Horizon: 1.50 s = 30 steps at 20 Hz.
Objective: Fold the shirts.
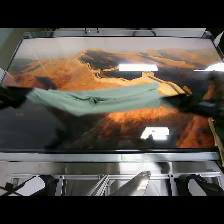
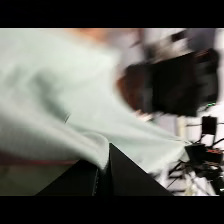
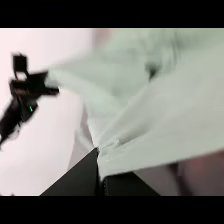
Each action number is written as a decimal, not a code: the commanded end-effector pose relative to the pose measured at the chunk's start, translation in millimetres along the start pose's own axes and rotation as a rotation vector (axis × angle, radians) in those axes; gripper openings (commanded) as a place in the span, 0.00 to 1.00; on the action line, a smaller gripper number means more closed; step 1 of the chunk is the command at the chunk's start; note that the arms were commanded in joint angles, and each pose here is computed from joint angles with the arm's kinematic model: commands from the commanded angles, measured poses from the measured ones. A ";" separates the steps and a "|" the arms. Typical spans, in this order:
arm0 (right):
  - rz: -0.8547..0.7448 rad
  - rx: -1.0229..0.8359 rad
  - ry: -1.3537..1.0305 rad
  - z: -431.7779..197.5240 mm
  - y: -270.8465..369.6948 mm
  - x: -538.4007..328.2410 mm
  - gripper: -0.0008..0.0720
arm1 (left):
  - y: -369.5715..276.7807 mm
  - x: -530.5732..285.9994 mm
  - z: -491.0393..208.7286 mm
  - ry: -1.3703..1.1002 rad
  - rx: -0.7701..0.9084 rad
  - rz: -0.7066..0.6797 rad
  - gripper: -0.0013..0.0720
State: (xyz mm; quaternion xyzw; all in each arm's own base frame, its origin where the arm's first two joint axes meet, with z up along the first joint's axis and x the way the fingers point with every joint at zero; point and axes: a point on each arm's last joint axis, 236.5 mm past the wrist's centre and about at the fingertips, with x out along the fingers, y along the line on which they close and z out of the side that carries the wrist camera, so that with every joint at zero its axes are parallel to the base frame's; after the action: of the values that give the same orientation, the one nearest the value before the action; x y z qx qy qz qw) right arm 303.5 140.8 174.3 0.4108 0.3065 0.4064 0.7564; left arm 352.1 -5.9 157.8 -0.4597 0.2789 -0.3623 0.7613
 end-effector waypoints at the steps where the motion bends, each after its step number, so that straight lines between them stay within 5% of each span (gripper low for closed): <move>1: 0.003 -0.441 -0.232 63.0 150.2 -65.2 0.04 | -202.0 -52.3 15.9 -0.257 0.323 -0.519 0.06; 5: -0.125 -0.750 -0.378 83.4 241.5 -96.9 0.04 | -322.1 -97.1 -26.5 -0.366 0.529 -0.668 0.06; 9: -0.151 -0.956 -0.434 85.6 305.4 -100.1 0.04 | -419.7 -107.2 -96.8 -0.202 0.800 -0.857 0.06; 12: -0.249 -0.980 -0.468 108.5 299.1 -109.2 0.04 | -433.8 -90.2 -78.7 -0.111 0.832 -0.763 0.06; 17: -0.309 -0.739 -0.391 157.3 192.7 -110.8 0.04 | -295.2 -28.8 46.1 -0.116 0.612 -0.183 0.07; 26: -0.364 -0.153 -0.155 152.8 -137.0 10.4 0.04 | 48.3 143.8 52.9 0.349 0.197 0.207 0.07; 30: -0.193 0.043 -0.265 174.7 -220.9 43.1 0.04 | 154.9 183.5 75.4 0.372 0.012 0.237 0.05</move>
State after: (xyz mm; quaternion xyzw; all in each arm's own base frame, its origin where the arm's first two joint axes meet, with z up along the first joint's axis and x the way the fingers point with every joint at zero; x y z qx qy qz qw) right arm 502.9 43.1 116.8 0.3748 0.2669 0.2738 0.8446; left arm 518.9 -71.1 115.3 -0.3250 0.4125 -0.3885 0.7571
